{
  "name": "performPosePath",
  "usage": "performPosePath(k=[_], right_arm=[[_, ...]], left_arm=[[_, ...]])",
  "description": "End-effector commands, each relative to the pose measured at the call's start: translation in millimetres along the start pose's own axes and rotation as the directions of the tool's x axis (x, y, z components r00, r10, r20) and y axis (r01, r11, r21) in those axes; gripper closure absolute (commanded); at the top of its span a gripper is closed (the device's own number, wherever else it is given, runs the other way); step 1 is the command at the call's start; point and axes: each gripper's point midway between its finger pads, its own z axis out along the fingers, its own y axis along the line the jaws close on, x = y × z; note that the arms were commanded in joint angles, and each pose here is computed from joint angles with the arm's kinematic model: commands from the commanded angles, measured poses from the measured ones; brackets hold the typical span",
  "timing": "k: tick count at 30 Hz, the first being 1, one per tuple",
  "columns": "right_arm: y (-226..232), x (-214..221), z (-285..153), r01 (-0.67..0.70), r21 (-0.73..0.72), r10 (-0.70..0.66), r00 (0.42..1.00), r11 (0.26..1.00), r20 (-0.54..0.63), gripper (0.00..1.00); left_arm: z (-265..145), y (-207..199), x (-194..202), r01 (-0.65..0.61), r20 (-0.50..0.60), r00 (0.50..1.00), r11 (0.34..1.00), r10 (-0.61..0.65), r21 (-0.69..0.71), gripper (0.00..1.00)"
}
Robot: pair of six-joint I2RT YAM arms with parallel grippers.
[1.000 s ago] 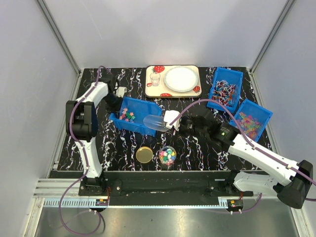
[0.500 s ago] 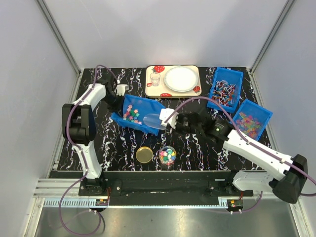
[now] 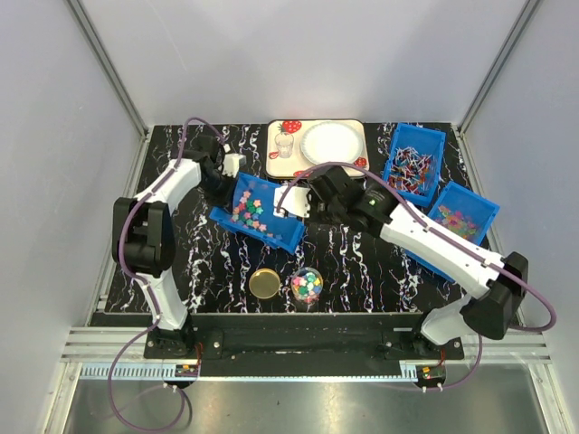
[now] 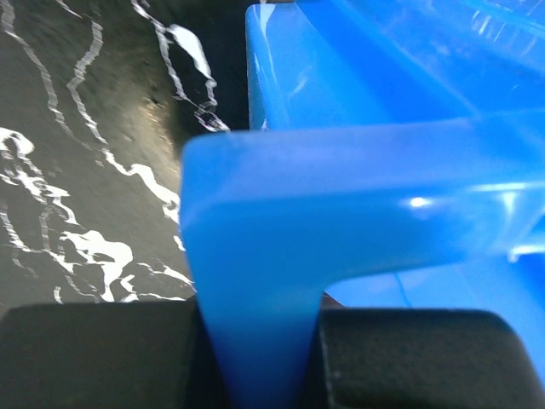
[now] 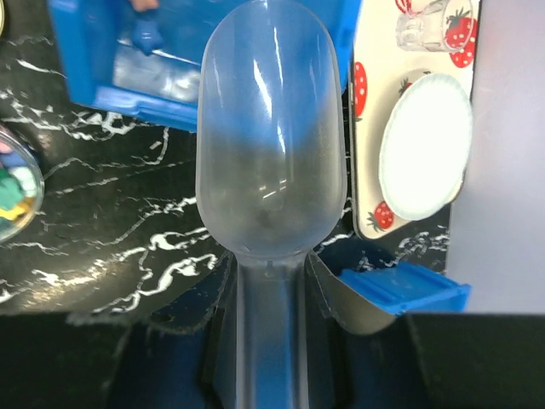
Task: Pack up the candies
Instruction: Scoop the fake candies from the storage box.
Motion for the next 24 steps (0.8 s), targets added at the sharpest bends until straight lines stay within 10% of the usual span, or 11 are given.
performPosePath(k=[1, 13, 24], right_arm=[[-4, 11, -10, 0.133, -0.043, -0.138, 0.98, 0.99, -0.14, 1.0], [-25, -33, -5, 0.303, -0.023, -0.303, 0.942, 0.953, -0.145, 1.0], [-22, -27, 18, 0.529, -0.201, -0.566, 0.764, 0.825, -0.31, 1.0]], left_arm=[[-21, -13, -20, -0.007, 0.108, 0.994, 1.0, 0.007, -0.003, 1.0], [-3, -40, -5, 0.122, -0.032, 0.992, 0.938, -0.118, 0.324, 1.0], [-11, -54, -6, 0.137, -0.031, 0.99, 0.888, -0.137, 0.439, 1.0]])
